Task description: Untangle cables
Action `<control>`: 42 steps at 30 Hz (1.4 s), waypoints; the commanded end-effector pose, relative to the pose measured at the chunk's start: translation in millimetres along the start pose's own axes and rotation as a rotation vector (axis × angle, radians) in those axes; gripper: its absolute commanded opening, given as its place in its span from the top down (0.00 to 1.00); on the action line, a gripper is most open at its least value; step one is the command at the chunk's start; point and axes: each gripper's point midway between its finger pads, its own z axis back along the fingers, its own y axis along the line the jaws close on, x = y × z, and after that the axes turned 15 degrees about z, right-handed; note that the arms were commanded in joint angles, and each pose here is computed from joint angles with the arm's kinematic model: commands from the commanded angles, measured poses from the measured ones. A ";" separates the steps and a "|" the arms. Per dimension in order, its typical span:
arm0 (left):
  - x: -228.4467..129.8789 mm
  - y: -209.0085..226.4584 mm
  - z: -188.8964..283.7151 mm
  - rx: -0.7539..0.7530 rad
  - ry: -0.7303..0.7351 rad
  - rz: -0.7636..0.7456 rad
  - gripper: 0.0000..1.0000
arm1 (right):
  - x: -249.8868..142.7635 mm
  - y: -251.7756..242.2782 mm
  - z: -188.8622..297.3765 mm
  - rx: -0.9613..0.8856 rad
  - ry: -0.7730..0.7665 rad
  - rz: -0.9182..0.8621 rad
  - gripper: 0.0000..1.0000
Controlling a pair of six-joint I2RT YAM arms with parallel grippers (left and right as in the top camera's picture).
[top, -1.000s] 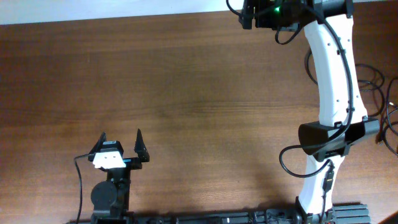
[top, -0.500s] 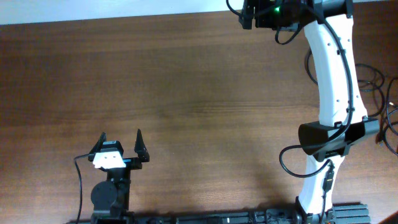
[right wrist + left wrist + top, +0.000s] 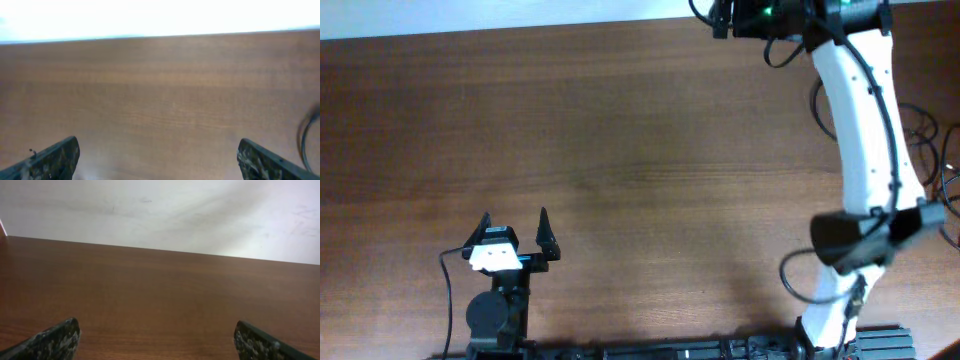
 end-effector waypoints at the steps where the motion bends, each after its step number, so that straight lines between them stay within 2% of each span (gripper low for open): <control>1: 0.9 1.4 0.5 0.005 -0.005 -0.016 0.01 | -6.5 -1.5 28.9 -0.048 -0.101 0.018 0.01; 11: 0.9 1.4 0.5 0.005 -0.005 -0.016 0.02 | -86.3 -0.3 52.5 -0.097 -0.426 0.050 0.01; 18: 0.9 1.4 0.5 0.005 -0.005 -0.016 0.01 | -125.2 2.4 101.6 -0.166 -0.795 0.132 0.01; 22: 0.9 1.4 0.5 0.005 -0.005 -0.016 0.02 | -169.9 -7.2 116.5 -0.227 -0.950 0.139 0.01; 31: 0.9 1.4 0.5 0.005 -0.005 -0.016 0.02 | -236.0 -30.4 116.8 -0.340 -1.017 0.113 0.01; 42: 0.9 1.4 0.5 0.005 -0.005 -0.016 0.01 | -301.5 -41.9 75.8 -0.382 -0.719 0.122 0.01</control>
